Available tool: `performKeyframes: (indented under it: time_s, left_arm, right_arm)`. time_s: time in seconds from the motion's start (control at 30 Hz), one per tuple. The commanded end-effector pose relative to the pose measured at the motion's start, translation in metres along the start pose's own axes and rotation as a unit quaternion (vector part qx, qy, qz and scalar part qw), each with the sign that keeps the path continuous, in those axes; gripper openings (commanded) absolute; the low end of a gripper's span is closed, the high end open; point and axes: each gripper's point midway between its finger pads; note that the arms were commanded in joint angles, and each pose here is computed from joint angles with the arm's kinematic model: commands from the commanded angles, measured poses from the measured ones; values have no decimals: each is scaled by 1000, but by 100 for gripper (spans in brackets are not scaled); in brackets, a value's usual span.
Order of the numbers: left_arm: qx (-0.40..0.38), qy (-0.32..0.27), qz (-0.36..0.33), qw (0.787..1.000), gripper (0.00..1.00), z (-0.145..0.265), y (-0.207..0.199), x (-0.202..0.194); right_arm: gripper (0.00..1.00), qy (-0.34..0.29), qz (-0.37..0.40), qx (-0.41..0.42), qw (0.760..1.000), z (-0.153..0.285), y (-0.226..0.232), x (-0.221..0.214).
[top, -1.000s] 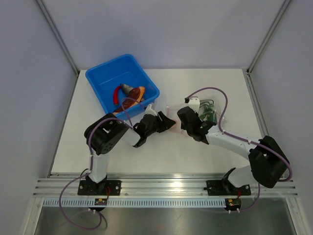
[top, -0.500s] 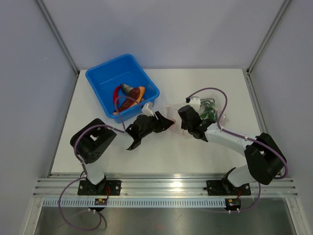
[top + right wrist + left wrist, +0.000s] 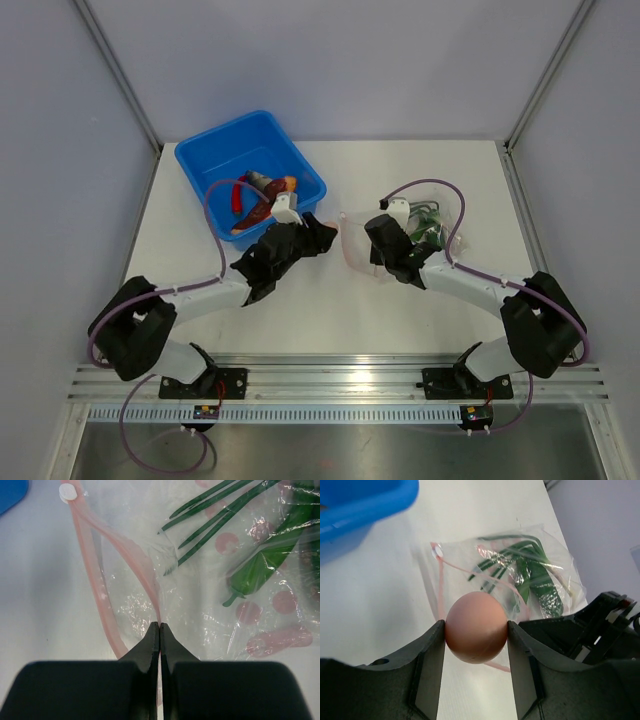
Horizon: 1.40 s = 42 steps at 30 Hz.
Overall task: Open the zip-top bag and remove the fake food
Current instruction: Pick up the food from the zipper food storage bag, then place the food in the bin.
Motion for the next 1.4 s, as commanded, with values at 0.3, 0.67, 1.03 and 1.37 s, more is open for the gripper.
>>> performKeyframes:
  time_s: [0.3, 0.67, 1.03, 1.37]
  left_arm:
    - [74, -68, 4, 995, 39, 29, 39, 121]
    - [125, -76, 82, 986, 39, 39, 127, 154]
    - [172, -52, 97, 979, 40, 34, 173, 138]
    - [188, -33, 107, 976, 41, 29, 195, 117]
  right_arm:
    - [0, -15, -20, 21, 999, 8, 8, 15]
    - [0, -13, -20, 27, 999, 9, 9, 14]
    - [0, -9, -21, 35, 999, 11, 12, 13]
    - [0, -8, -20, 35, 999, 11, 11, 13]
Point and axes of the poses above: each gripper's point midway between its finger pads, its own z axis back along the fingers, its own y axis along the line the jaws close on, x = y × z, and after that the axes turned 13 degrees about -z, right-handed
